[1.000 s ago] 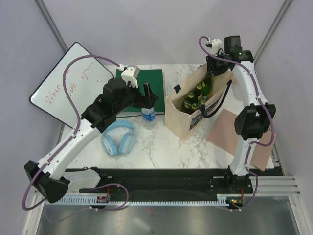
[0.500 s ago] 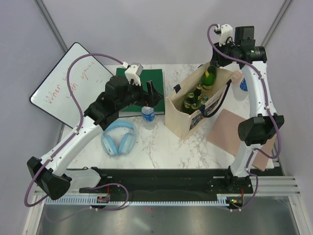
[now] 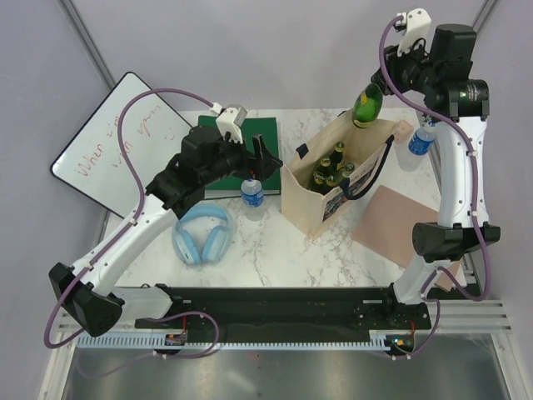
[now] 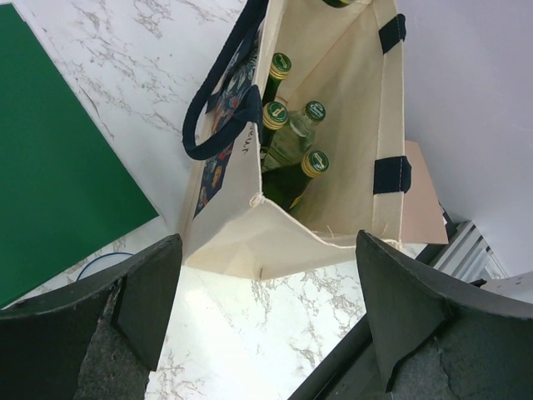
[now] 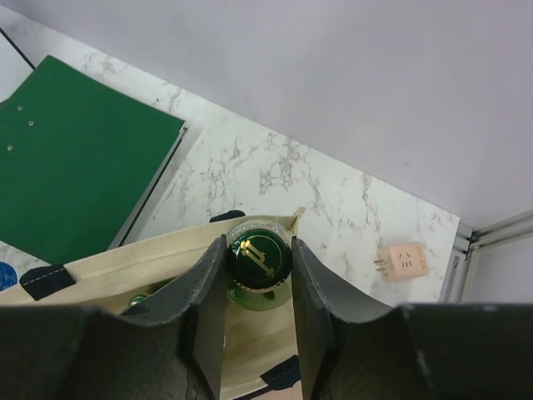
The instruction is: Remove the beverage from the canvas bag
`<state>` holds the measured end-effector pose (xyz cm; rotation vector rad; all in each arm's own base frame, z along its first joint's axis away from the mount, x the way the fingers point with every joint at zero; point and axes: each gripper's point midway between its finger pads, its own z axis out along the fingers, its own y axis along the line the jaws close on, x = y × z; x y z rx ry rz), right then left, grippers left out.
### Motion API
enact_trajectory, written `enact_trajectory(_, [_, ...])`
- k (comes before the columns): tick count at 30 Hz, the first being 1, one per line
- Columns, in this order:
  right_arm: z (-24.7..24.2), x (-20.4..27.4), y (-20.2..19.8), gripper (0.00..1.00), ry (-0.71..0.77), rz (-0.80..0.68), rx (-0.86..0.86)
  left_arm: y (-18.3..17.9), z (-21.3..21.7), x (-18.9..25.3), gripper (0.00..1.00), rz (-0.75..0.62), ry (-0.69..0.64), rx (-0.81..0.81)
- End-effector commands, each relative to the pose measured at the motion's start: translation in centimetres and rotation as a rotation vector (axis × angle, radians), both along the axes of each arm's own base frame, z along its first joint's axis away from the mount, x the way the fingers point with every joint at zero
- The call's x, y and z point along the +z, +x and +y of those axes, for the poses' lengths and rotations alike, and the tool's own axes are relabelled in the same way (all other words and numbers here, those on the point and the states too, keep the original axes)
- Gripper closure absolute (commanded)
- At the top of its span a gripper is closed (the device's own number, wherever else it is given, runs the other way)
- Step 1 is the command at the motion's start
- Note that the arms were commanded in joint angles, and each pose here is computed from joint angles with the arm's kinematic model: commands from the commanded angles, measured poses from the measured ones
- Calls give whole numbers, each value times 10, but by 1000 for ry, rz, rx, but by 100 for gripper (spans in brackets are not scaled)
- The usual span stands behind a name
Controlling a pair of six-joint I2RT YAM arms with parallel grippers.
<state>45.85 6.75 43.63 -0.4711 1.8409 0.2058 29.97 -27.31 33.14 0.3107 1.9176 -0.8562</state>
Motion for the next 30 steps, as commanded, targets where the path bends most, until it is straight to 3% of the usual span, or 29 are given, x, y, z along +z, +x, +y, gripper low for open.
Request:
enact_trajectory(1, [-5, 121, -35, 100, 34, -372, -6, 0, -9, 28, 9, -39, -74, -26])
enact_trajectory(7, [-11, 139, -50, 100, 39, -417, -22, -1, -12, 27, 9, -34, -80, -35])
enact_trajectory(17, [-77, 153, -77, 100, 38, -448, -170, -5, -19, 32, 9, -48, -100, -65])
enact_trajectory(26, [-135, 135, -90, 100, 50, -394, -314, -11, -27, 30, 9, -42, -116, -96])
enact_trajectory(30, [-158, 103, -88, 100, 57, -313, -367, -13, -27, 30, 9, -48, -119, -100])
